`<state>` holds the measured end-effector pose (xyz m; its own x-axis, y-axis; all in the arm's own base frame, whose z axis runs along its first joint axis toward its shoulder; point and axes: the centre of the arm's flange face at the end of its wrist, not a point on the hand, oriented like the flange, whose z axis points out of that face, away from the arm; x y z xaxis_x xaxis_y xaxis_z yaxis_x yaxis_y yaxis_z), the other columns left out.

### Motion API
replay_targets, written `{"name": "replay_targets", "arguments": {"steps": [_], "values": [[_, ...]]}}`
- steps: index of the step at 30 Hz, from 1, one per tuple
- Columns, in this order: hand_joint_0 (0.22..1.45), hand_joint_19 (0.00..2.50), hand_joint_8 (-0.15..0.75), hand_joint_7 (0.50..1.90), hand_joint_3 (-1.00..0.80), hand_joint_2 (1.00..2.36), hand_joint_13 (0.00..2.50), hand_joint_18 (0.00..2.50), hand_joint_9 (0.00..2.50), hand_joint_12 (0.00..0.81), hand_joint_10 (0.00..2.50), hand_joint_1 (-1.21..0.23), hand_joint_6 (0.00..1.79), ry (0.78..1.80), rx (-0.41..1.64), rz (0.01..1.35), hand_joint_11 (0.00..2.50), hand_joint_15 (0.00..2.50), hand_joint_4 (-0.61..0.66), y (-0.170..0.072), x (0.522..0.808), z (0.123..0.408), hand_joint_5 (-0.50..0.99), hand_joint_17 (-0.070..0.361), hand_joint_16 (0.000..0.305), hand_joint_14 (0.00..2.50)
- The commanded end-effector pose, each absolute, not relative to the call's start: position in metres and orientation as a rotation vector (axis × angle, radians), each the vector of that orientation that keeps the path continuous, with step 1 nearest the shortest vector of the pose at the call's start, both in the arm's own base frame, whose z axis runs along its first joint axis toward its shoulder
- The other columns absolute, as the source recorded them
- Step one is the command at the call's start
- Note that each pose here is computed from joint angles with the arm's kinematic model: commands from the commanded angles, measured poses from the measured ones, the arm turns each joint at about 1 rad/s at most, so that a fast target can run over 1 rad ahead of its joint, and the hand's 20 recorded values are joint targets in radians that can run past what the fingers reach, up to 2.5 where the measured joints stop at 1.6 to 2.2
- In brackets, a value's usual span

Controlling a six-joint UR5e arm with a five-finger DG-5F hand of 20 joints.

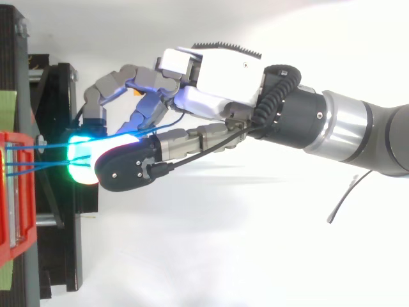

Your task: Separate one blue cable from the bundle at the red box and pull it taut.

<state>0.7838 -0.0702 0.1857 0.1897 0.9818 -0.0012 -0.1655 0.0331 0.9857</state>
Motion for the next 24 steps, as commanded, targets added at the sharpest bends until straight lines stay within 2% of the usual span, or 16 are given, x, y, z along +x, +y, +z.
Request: {"name": "replay_targets", "arguments": {"steps": [1,9,14,24], "values": [[0.72,0.89,0.279,1.03,-0.28,1.01,1.14,0.91,1.15,0.332,0.02,-0.81,0.95,0.956,1.157,1.132,1.03,0.77,-0.13,-0.0702,0.7838,0.1857,-0.16,0.111,0.049,0.03],[0.74,0.88,0.274,1.0,-0.42,1.01,1.15,0.92,1.14,0.326,0.02,-0.8,0.95,0.956,1.157,1.132,1.03,0.78,-0.11,-0.0702,0.7838,0.1857,-0.17,0.111,0.049,0.03],[0.76,0.87,0.271,0.97,-0.49,1.0,1.16,0.95,1.16,0.324,0.02,-0.85,0.95,0.955,1.157,1.131,1.04,0.78,-0.09,-0.0714,0.7837,0.1857,-0.17,0.109,0.049,0.03],[0.78,0.88,0.265,0.97,-0.5,1.0,1.18,0.97,1.17,0.319,0.03,-0.92,0.95,0.959,1.155,1.134,1.07,0.8,-0.06,-0.0709,0.7838,0.1857,-0.17,0.108,0.048,0.03]]}}
